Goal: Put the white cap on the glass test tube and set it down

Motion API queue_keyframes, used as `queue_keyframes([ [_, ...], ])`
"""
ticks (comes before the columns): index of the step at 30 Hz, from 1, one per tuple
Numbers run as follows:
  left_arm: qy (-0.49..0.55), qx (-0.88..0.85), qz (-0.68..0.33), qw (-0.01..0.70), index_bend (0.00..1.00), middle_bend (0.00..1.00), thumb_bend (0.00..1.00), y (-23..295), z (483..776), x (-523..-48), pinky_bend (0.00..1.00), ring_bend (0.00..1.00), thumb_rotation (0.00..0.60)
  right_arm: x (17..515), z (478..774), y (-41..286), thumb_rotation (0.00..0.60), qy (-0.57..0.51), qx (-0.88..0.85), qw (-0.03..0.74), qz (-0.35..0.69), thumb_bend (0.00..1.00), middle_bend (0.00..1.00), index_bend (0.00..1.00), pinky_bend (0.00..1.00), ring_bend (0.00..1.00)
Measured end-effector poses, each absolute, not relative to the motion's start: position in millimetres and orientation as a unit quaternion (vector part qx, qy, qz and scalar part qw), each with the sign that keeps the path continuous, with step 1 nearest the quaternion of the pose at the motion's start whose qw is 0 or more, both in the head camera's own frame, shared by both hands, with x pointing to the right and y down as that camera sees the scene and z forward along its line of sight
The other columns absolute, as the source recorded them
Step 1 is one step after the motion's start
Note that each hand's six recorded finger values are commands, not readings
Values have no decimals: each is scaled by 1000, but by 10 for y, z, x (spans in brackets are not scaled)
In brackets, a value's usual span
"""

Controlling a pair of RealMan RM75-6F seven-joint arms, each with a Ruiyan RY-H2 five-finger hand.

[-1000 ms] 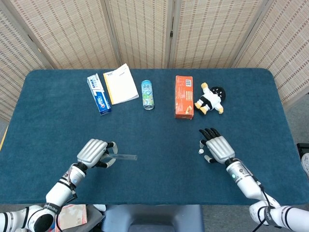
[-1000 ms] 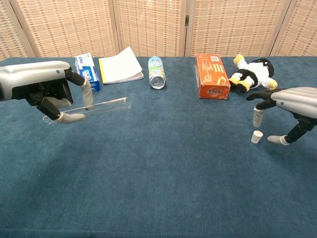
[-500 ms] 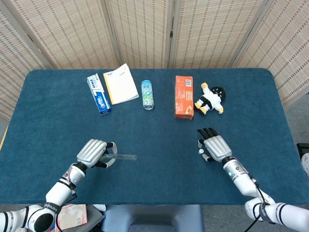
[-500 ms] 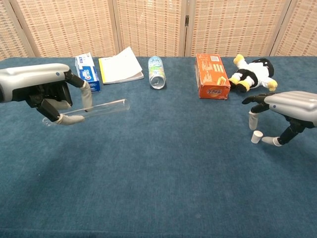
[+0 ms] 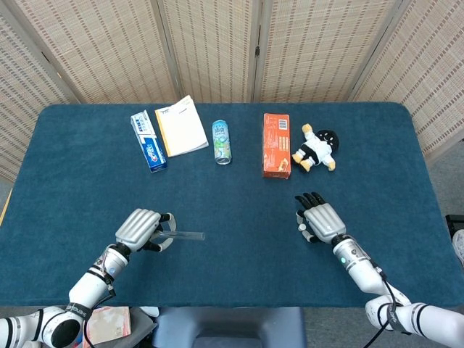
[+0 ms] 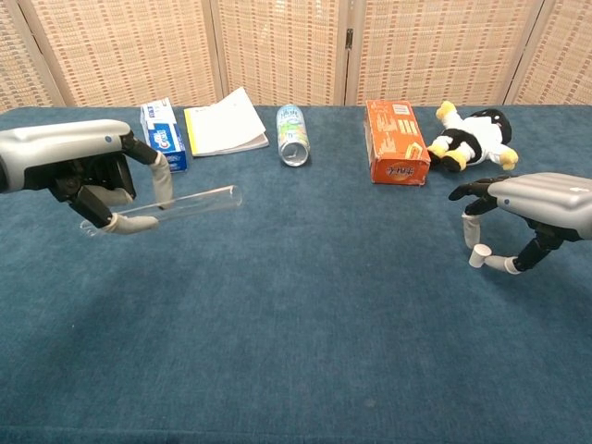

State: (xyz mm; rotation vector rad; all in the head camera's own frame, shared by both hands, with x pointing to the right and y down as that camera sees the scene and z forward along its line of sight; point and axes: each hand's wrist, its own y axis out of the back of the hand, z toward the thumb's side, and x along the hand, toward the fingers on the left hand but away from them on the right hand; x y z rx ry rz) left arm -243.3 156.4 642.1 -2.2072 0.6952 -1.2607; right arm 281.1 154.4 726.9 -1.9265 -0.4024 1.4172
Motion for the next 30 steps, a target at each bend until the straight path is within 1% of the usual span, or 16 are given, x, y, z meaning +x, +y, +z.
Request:
queue_keyframes([
  [4, 255, -811, -463, 250, 575, 1000, 338, 1565, 6424, -2432, 1000, 1000, 600, 2810, 7270, 1538, 600, -157, -744, 350, 548, 350, 96, 462, 18, 0],
  [9, 258, -812, -462, 246, 574, 1000, 338, 1550, 6430, -2434, 1000, 1000, 600, 2798, 7247, 1525, 600, -164, -744, 352, 544, 398, 124, 503, 18, 0],
  [15, 267, -812, -463, 235, 575, 1000, 338, 1467, 6414, -2478, 1000, 1000, 600, 2774, 7135, 1502, 600, -181, -747, 352, 534, 449, 147, 533, 18, 0],
  [18, 274, -811, -462, 231, 575, 1000, 338, 1393, 6394, -2508, 1000, 1000, 600, 2738, 6998, 1434, 600, -197, -751, 355, 521, 474, 173, 564, 18, 0],
  [22, 285, -814, -455, 221, 576, 1000, 338, 1299, 6367, -2499, 1000, 1000, 600, 2646, 6714, 1270, 600, -235, -759, 357, 492, 527, 215, 612, 18, 0],
  [30, 318, -831, -416, 188, 576, 1000, 337, 1099, 6269, -2357, 1000, 1000, 600, 2279, 6159, 894, 600, -302, -790, 342, 410, 568, 240, 637, 19, 14],
])
